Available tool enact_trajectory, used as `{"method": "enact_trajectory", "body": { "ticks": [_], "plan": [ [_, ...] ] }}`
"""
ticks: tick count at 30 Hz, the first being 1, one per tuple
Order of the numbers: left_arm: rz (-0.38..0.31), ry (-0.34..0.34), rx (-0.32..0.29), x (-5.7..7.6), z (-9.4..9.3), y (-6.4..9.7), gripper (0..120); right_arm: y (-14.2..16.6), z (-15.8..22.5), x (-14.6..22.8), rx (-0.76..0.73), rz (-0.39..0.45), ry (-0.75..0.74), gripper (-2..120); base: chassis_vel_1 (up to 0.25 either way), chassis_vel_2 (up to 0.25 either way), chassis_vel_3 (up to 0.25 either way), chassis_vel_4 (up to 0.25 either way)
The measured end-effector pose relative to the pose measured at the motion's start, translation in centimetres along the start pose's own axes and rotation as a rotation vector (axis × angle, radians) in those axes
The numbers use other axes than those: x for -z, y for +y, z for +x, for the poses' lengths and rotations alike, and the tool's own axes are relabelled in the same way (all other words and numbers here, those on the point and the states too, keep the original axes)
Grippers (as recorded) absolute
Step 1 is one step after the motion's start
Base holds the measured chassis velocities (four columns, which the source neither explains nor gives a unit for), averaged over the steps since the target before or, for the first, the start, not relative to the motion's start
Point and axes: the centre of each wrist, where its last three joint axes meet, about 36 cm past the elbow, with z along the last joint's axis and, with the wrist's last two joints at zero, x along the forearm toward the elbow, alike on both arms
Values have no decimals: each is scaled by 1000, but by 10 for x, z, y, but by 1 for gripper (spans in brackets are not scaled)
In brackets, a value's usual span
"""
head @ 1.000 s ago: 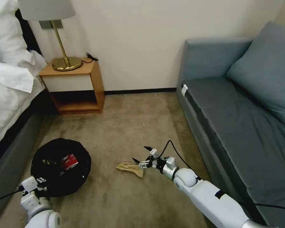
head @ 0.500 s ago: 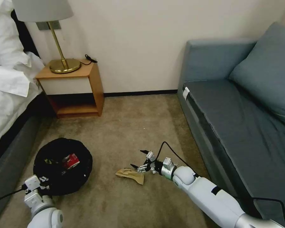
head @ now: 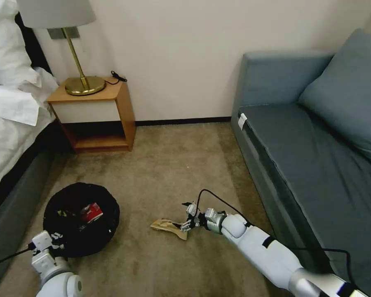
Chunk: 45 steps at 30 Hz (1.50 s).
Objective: Pick up the trash bin, then pick up the garbage on the floor and place it into the trash bin.
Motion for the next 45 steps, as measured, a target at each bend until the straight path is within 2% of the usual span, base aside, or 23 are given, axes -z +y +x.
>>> {"method": "enact_trajectory", "body": {
  "ticks": [7,13,16,17,21,22,23,25,26,27,33,35,38,41,45],
  "plan": [
    [5,1,3,-2,-1,-1,1,7,-20,-1,32,16,23,100,0,0,0,0],
    [7,-1,4,-3,-3,-1,1,5,-24,-14,58,35,56,98,0,0,0,0],
    [9,-10,3,-4,-4,-1,1,2,-21,-23,81,33,66,85,0,0,0,0],
    [9,-10,3,-4,-4,-1,1,2,-21,-23,81,33,66,85,0,0,0,0],
    [7,-13,1,-5,-4,-1,1,0,-17,-26,82,31,63,70,0,0,0,0],
    [7,-13,1,-5,-4,-1,1,0,-17,-26,82,31,63,70,0,0,0,0],
    [8,-14,0,-6,-4,-2,1,1,-16,-28,83,30,62,62,0,0,0,0],
    [10,-19,-2,-6,-4,-2,1,3,-15,-30,85,29,58,56,0,0,0,0],
    [11,-21,-3,-7,-4,-2,1,5,-15,-31,86,27,55,48,0,0,0,0],
    [11,-21,-3,-7,-4,-2,1,5,-15,-31,86,27,55,48,0,0,0,0],
    [6,-25,-10,-7,-4,0,1,7,-15,-32,93,16,43,24,0,0,0,0],
    [6,-27,-11,-6,-4,0,1,7,-15,-32,92,16,40,21,0,0,0,0],
    [5,-30,-15,-5,-3,0,1,5,-16,-25,83,12,13,6,0,0,0,0],
    [3,-28,-16,-6,-2,0,1,3,-16,-21,78,8,-7,0,0,0,0,0],
    [0,-27,-21,-7,-1,-1,1,4,-20,-4,63,-2,-54,0,0,0,0,0]
  ]
}}
